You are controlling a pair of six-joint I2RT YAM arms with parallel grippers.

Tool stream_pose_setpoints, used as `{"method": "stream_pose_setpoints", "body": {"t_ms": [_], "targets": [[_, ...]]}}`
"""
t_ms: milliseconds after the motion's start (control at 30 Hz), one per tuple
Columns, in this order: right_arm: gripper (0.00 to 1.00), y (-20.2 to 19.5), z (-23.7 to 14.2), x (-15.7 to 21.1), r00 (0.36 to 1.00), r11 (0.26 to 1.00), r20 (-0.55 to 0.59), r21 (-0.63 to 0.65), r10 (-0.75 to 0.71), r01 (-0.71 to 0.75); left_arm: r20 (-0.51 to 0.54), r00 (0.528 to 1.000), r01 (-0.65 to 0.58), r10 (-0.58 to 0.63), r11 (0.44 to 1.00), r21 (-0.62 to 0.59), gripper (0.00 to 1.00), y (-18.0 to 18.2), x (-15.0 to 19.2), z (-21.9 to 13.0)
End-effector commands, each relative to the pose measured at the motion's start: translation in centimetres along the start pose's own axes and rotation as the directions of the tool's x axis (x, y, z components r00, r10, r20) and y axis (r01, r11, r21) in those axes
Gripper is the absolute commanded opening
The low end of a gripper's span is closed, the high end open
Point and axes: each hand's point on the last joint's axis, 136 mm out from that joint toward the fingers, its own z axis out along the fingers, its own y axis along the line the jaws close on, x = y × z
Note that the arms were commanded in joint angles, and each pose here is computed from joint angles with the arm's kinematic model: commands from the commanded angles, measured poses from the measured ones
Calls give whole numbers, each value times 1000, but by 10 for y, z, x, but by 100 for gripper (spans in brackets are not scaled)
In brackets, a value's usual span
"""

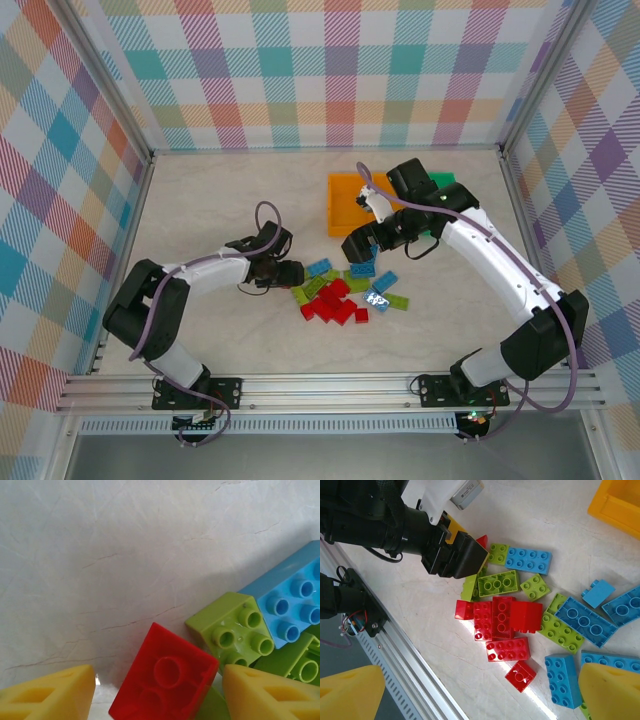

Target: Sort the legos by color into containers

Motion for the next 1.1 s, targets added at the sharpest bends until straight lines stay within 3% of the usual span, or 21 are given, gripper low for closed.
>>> {"method": "stream_pose_setpoints", "body": {"t_ms": [0,333,600,767,933,1067], "targets": [[100,0,-1,-2,1000,1000,8,4,-15,15,-29,1000,-10,10,1000,-15,67,4,1,12],[100,-3,-3,-3,1000,1000,17,24,-8,7,-32,999,-3,2,999,-40,37,9,1,20],[100,0,-6,-11,999,1000,51,22,-5,4,26,1000,-16,17,998,-67,35,15,-2,-8],[100,-2,-8,-16,998,999,70,35,2,-4,31,999,-14,16,998,-63,14,15,-2,-13],[100,-9,-13,-19,992,996,120,80,35,-45,101,994,-35,30,998,47,12,-14,-24,-44],[100,-18,-23,-26,969,986,241,135,62,-96,251,966,-110,63,978,179,9,-71,-60,-89]]}}
